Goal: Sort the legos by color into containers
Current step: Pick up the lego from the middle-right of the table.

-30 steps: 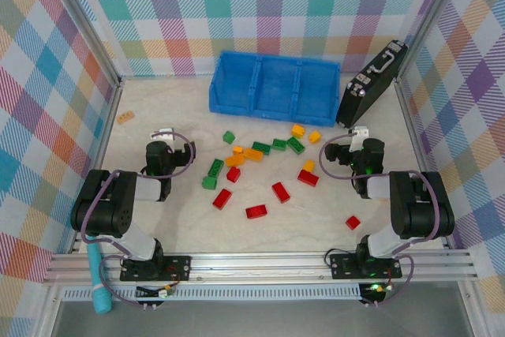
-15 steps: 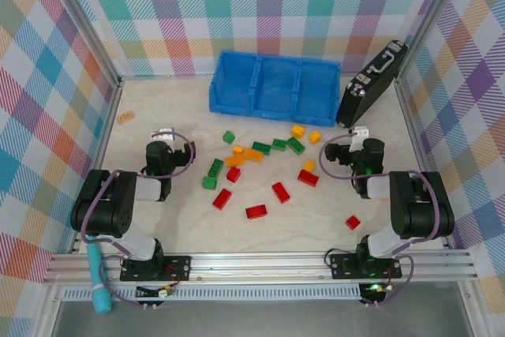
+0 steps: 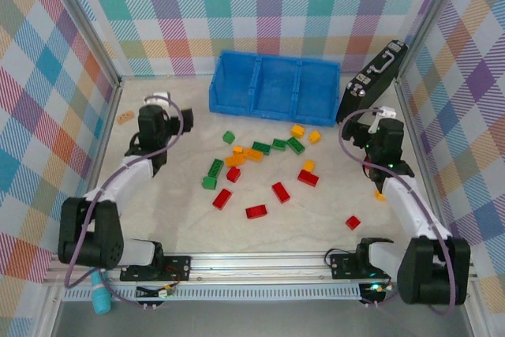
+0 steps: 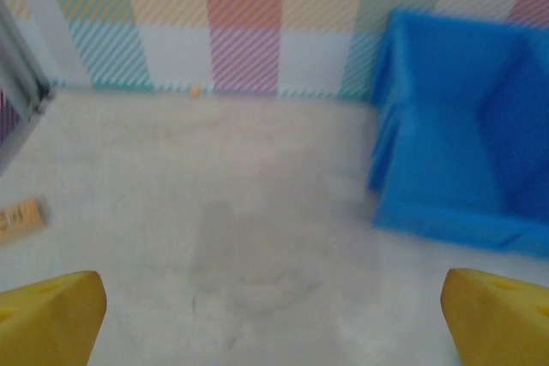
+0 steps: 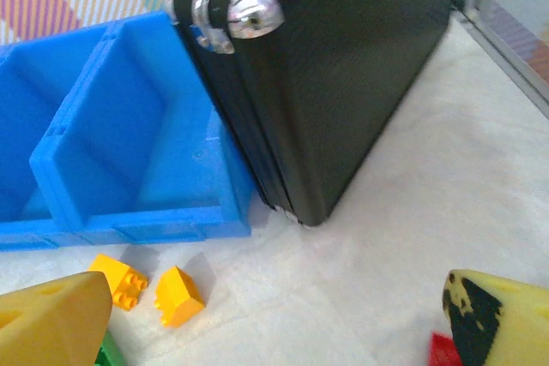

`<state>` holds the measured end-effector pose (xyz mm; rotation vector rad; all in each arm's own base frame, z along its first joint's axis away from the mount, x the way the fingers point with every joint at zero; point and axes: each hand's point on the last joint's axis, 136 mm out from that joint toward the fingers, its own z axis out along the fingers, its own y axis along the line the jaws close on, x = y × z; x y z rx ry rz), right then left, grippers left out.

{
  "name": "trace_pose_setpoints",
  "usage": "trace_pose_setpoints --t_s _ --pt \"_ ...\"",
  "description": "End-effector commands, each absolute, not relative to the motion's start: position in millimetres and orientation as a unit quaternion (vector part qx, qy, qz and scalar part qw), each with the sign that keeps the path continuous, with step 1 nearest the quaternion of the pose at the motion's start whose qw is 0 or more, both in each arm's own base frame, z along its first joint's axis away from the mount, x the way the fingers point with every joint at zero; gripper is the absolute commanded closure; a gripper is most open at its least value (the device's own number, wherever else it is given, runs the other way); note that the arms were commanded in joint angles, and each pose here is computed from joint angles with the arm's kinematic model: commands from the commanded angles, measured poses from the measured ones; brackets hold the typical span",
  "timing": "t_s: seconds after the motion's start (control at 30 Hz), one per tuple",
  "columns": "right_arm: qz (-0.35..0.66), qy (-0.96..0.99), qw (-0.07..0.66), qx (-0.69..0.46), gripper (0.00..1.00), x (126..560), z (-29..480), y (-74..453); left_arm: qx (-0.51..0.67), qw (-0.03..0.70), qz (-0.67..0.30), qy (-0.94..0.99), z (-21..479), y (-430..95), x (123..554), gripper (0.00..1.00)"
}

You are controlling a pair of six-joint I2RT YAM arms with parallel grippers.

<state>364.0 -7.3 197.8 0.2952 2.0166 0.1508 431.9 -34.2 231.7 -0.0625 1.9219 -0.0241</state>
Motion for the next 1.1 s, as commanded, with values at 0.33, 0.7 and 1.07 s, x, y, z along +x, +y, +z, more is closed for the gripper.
trace_pose_setpoints --t_s 0.33,0.7,1.07 --pt "0.089 0.891 0.311 0.318 0.02 295.2 107.7 -47.2 0.087 0.543 -0.085 0.831 385.8 -97.5 364.4 0.00" --pt "0.092 0.910 0.278 0.294 0.15 338.6 69.2 -60.0 0.147 0.536 -0.097 0.826 423.3 -106.6 328.2 0.00" --pt "0.032 0.929 0.237 0.281 0.19 355.5 37.0 -81.7 0.160 0.538 -0.109 0.820 437.0 -113.4 327.6 0.00"
